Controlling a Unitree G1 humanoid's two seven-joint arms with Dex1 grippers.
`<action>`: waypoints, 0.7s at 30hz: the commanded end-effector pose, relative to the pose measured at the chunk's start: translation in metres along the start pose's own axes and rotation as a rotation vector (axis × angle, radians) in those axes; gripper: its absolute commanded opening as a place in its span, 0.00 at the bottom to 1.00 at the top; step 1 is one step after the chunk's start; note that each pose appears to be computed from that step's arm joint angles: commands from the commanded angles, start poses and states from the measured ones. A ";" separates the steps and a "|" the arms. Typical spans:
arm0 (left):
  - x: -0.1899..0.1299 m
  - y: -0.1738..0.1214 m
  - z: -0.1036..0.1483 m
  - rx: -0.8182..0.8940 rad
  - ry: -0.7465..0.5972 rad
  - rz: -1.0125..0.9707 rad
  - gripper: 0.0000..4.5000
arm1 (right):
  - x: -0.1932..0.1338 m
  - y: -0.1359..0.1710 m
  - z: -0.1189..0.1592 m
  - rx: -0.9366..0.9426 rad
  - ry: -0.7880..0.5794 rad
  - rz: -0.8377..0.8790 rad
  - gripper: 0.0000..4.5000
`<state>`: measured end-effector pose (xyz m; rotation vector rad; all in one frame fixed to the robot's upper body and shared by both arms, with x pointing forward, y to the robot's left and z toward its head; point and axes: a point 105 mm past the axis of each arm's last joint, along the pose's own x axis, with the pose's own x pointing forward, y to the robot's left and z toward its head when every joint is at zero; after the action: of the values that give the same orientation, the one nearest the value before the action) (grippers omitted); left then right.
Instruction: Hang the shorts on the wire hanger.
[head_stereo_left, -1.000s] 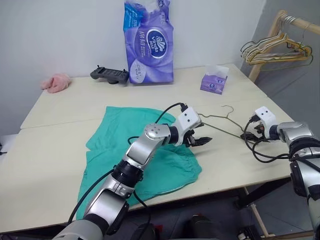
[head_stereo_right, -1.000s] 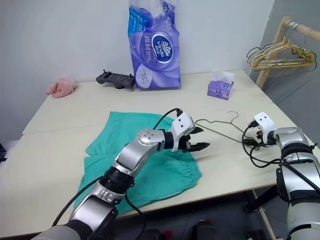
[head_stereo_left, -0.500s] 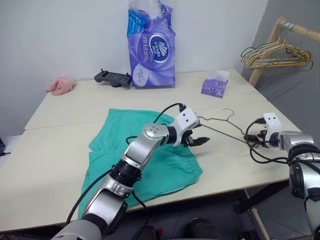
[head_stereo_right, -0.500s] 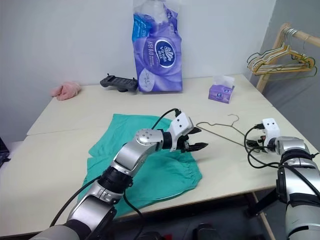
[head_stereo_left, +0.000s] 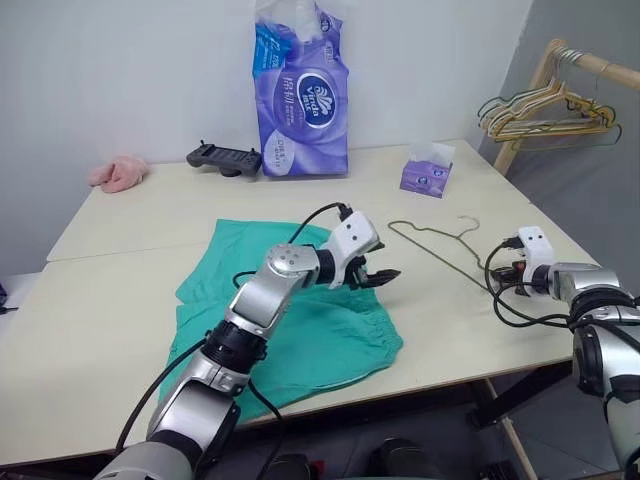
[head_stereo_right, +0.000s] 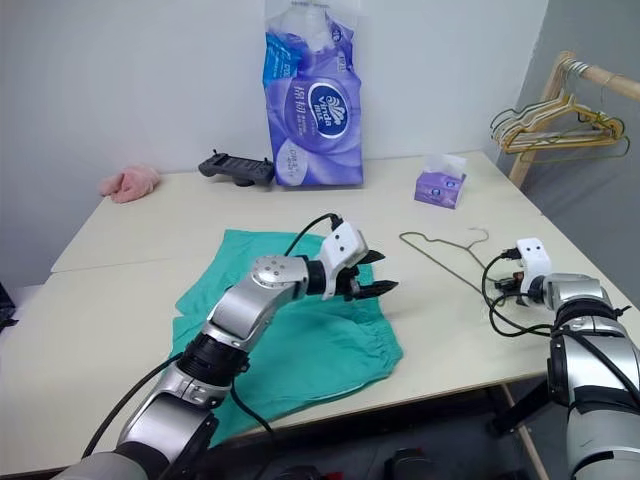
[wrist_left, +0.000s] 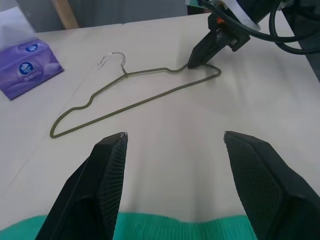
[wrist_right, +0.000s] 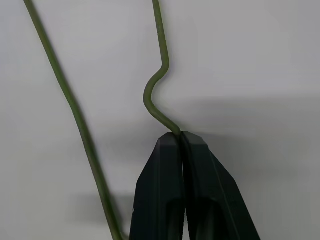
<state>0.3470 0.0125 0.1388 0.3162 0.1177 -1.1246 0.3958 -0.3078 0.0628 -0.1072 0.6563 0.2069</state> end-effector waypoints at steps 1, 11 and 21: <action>-0.006 0.021 0.029 -0.017 -0.114 0.080 0.73 | -0.013 -0.007 0.063 -0.146 -0.219 -0.081 0.01; -0.045 0.051 0.061 -0.061 -0.267 0.136 0.99 | -0.053 0.011 0.130 -0.788 -0.464 -0.146 0.00; -0.069 0.080 0.065 0.039 -0.214 0.158 0.99 | -0.091 0.044 0.160 -1.308 -0.689 -0.253 0.00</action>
<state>0.3840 0.0813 0.2129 0.2180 -0.0526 -0.9826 0.4144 -0.2641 0.2101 -1.2154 -0.1075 0.4146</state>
